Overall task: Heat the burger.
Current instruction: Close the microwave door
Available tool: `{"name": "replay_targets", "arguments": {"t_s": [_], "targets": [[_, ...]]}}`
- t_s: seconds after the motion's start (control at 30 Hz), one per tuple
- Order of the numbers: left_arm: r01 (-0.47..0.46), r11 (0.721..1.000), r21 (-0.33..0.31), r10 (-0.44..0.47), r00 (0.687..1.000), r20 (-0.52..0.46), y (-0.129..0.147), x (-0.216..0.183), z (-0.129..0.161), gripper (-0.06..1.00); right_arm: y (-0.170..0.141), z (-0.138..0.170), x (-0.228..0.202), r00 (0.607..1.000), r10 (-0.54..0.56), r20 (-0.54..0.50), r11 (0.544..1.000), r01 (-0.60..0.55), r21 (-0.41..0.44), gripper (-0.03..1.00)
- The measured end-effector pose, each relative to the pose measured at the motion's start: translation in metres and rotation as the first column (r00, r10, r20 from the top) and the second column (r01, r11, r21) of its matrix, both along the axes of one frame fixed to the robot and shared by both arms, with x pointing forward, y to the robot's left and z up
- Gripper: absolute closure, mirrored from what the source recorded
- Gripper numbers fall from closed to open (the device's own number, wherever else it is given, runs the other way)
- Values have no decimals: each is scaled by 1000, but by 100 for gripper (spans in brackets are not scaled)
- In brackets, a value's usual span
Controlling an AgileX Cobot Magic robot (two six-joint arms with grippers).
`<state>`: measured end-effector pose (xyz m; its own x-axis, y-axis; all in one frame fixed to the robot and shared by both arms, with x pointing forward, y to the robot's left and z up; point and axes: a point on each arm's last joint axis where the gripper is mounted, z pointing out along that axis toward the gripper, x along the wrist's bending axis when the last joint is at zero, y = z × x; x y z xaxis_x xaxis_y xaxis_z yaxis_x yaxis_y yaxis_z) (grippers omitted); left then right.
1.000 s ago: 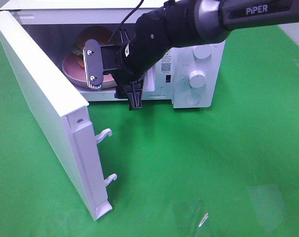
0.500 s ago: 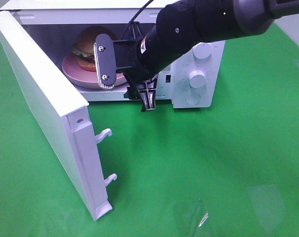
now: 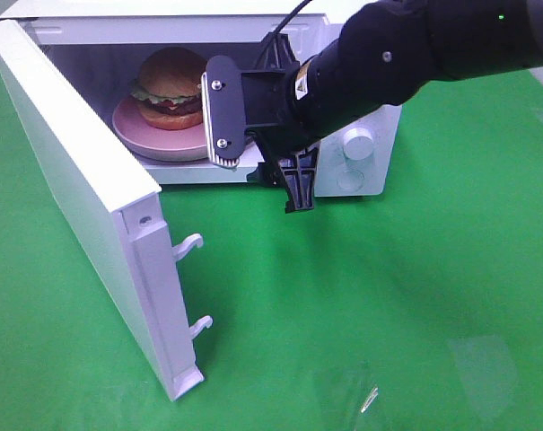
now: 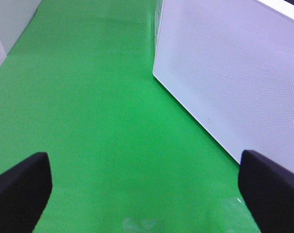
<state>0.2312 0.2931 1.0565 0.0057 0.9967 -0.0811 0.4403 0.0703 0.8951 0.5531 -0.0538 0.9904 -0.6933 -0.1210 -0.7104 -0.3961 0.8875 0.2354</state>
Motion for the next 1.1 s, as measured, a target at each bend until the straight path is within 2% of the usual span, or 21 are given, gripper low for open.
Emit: {"name": "replay_targets", "arguments": {"t_s": [0.3, 0.6, 0.77, 0.8, 0.9, 0.93, 0.97, 1.0, 1.03, 1.1], "targets": [[0, 1000, 0, 0, 1000, 0, 0, 0, 0, -4, -23, 8, -30, 995, -92, -50, 988, 97, 122, 29], [0, 1000, 0, 0, 1000, 0, 0, 0, 0, -4, -44, 15, -57, 988, -131, -82, 976, 144, 166, 29], [0, 1000, 0, 0, 1000, 0, 0, 0, 0, -4, -59, 23, -73, 970, -202, -135, 942, 230, 244, 29], [0, 1000, 0, 0, 1000, 0, 0, 0, 0, -4, -68, 29, -76, 948, -261, -181, 903, 306, 301, 28], [0, 1000, 0, 0, 1000, 0, 0, 0, 0, -4, -71, 31, -77, 934, -289, -211, 879, 346, 328, 27], [0, 1000, 0, 0, 1000, 0, 0, 0, 0, -4, -78, 36, -78, 899, -343, -271, 826, 426, 368, 26], [0, 1000, 0, 0, 1000, 0, 0, 0, 0, -4, -78, 36, -78, 899, -343, -271, 826, 426, 368, 26], [0, 1000, 0, 0, 1000, 0, 0, 0, 0, -4, -85, 41, -80, 858, -392, -331, 770, 503, 393, 24], [0, 1000, 0, 0, 1000, 0, 0, 0, 0, -4, -85, 41, -80, 858, -392, -331, 770, 503, 393, 24], [0, 1000, 0, 0, 1000, 0, 0, 0, 0, -4, -101, 46, -83, 754, -479, -450, 651, 649, 393, 23]]}}
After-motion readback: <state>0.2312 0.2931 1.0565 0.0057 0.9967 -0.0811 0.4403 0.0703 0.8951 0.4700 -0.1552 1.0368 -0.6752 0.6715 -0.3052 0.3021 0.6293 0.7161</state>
